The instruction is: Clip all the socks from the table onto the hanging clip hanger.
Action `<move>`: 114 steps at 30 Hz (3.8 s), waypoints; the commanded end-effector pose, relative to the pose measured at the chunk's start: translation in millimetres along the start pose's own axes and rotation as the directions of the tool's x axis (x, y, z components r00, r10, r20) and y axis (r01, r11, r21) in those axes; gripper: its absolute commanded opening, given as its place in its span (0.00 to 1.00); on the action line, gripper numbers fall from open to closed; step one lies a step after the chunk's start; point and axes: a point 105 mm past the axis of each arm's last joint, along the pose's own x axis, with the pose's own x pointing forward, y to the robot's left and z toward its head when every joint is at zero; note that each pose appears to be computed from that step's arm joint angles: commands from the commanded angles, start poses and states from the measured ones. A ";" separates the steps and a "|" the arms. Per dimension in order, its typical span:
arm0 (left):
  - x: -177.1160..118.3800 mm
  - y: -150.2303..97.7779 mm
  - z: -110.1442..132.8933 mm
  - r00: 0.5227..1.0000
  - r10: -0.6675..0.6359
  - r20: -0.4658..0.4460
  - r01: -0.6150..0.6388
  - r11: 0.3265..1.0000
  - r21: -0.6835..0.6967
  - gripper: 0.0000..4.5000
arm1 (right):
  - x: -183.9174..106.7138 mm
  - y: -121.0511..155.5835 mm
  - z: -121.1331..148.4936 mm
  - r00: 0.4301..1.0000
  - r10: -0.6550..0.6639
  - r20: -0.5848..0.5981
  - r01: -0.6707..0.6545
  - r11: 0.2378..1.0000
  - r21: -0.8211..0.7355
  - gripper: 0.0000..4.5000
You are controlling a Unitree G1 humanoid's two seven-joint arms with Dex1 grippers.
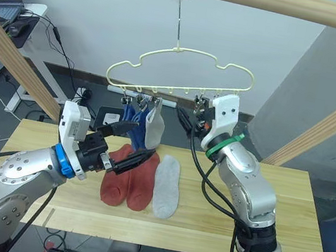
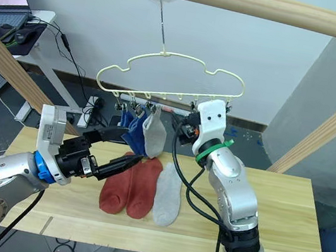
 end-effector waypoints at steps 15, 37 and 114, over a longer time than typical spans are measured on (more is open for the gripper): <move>3.1 -8.0 6.8 0.999 -0.017 0.032 0.016 1.000 0.020 1.00 | 1.0 -6.7 4.5 0.999 -0.021 0.027 0.021 1.000 0.011 0.86; 2.2 -9.7 3.0 0.999 -0.024 0.029 0.023 1.000 0.021 1.00 | -12.5 2.8 5.5 1.000 -0.021 -0.015 0.021 0.999 0.042 0.86; 21.6 0.6 -18.2 0.991 0.133 0.006 -0.133 0.991 -0.028 1.00 | -0.2 -10.9 1.4 0.999 -0.001 -0.039 0.005 0.995 0.102 0.01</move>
